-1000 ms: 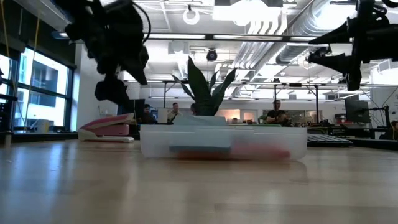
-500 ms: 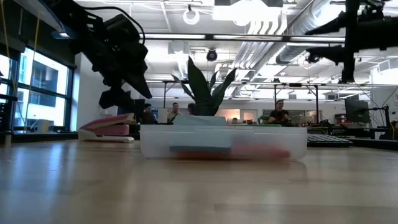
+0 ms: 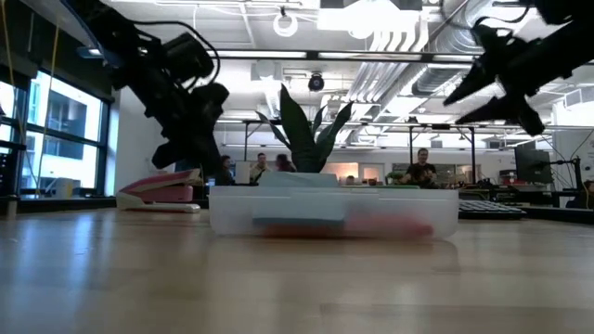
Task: Pack school essentials
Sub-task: Close the supply box
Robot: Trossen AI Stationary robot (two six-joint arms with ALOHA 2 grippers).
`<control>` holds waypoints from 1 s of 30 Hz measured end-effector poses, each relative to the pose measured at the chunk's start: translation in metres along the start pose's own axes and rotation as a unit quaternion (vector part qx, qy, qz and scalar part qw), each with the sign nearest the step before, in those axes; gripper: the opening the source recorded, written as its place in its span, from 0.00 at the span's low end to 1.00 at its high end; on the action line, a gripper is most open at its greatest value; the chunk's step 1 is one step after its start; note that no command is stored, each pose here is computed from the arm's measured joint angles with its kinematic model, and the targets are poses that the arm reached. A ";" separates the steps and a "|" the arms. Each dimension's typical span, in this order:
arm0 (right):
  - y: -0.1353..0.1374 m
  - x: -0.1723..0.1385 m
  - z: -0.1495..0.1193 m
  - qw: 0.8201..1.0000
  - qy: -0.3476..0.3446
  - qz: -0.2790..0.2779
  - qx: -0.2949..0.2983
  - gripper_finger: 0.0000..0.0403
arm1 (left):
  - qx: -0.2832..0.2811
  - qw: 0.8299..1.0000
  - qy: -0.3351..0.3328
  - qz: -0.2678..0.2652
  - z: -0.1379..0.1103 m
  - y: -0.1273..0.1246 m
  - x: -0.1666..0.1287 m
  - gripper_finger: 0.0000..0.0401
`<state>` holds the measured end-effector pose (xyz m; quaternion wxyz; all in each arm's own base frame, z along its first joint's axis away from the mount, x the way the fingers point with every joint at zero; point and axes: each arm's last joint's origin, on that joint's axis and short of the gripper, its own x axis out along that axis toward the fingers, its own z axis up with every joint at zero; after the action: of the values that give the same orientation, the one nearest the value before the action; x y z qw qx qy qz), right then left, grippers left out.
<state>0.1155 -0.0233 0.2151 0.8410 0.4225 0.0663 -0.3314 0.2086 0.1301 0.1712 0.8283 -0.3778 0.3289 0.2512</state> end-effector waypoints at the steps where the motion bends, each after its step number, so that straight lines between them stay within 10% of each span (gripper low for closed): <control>1: 0.000 0.004 -0.002 1.000 0.017 -0.007 0.005 0.43 | -0.007 1.000 0.006 0.002 -0.001 0.002 0.004 0.04; 15: 0.010 0.048 -0.022 0.988 0.144 0.000 0.059 0.43 | -0.054 0.997 0.053 0.002 -0.011 0.023 0.063 0.00; 30: 0.036 0.043 -0.073 0.919 0.373 0.082 0.095 0.43 | -0.065 0.998 0.012 -0.017 -0.007 0.025 0.081 0.00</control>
<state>0.1831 0.0255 0.1765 0.7355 0.5975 0.3080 -0.0846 0.2432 0.1532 0.0966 0.8020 -0.4393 0.3152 0.2539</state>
